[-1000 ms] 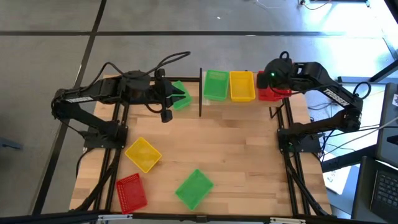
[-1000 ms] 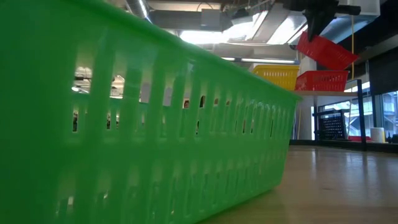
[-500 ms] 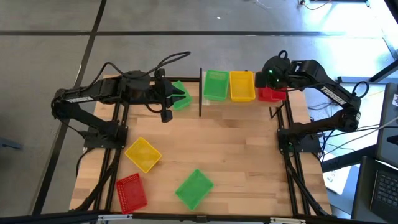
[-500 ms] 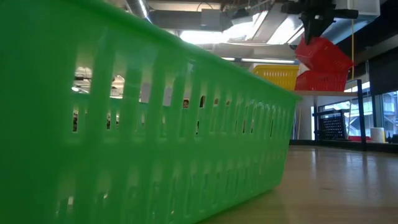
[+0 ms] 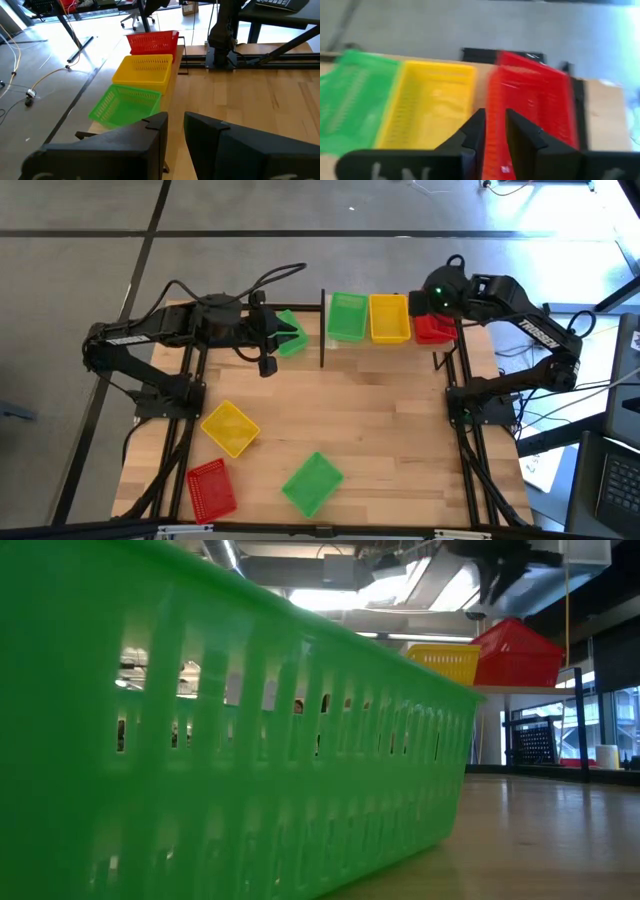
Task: Stack baskets on shelf by color
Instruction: Stack the top red bin on the red bin on the shelf
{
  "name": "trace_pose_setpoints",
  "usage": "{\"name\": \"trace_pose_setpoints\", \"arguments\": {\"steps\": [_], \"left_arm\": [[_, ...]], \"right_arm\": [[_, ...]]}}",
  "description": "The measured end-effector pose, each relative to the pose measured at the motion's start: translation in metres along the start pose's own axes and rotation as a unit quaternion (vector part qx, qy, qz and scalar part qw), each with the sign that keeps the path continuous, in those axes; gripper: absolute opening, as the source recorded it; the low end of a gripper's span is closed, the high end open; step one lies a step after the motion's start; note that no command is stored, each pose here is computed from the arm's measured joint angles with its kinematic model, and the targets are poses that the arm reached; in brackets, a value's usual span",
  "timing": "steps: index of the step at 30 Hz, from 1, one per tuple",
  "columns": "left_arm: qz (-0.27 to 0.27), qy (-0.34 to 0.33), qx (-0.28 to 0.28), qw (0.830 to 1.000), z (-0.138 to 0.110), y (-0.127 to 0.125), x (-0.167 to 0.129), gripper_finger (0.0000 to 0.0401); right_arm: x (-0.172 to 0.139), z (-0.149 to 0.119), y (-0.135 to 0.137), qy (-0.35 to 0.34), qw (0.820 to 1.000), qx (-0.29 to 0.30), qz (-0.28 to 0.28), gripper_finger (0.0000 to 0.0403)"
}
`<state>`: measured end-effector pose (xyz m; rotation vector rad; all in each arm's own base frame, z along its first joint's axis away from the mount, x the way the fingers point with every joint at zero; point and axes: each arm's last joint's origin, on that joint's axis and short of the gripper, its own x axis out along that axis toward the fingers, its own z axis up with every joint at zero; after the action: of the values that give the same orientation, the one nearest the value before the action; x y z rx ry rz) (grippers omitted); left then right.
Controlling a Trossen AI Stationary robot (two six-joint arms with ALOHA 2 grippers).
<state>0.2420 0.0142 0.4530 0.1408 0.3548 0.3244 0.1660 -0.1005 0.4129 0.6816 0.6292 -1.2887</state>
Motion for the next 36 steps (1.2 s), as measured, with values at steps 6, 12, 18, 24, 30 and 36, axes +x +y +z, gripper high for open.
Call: {"name": "trace_pose_setpoints", "arguments": {"steps": [6, 12, 18, 24, 30, 36], "left_arm": [[0.0, 0.006, 0.002, 1.0, -0.001, 0.0, 0.0, 0.0055], [0.0, 0.006, 0.002, 1.0, -0.001, 0.0, 0.0, 0.0055], [0.0, 0.007, 0.002, 1.0, -0.001, 0.0, 0.0, 0.0055], [0.0, 0.007, 0.001, 1.0, -0.001, 0.0, 0.0, 0.0055], [-0.001, 0.009, 0.002, 1.0, -0.002, 0.0, 0.0, 0.0055], [-0.001, 0.013, 0.002, 1.0, -0.003, 0.0, 0.0, 0.0055]], "right_arm": [[0.005, 0.001, 0.011, 0.011, 0.999, -0.033, 0.031, 0.0009], [0.019, 0.003, 0.017, 0.023, 0.998, -0.053, 0.006, 0.0003], [0.036, 0.007, 0.016, 0.048, 0.996, -0.06, -0.037, 0.0001], [0.051, 0.01, 0.014, 0.078, 0.992, -0.073, -0.066, 0.0001], [0.062, 0.012, 0.014, 0.108, 0.989, -0.079, -0.067, 0.0001], [0.059, 0.015, 0.009, 0.089, 0.99, -0.08, -0.08, 0.0]]}}
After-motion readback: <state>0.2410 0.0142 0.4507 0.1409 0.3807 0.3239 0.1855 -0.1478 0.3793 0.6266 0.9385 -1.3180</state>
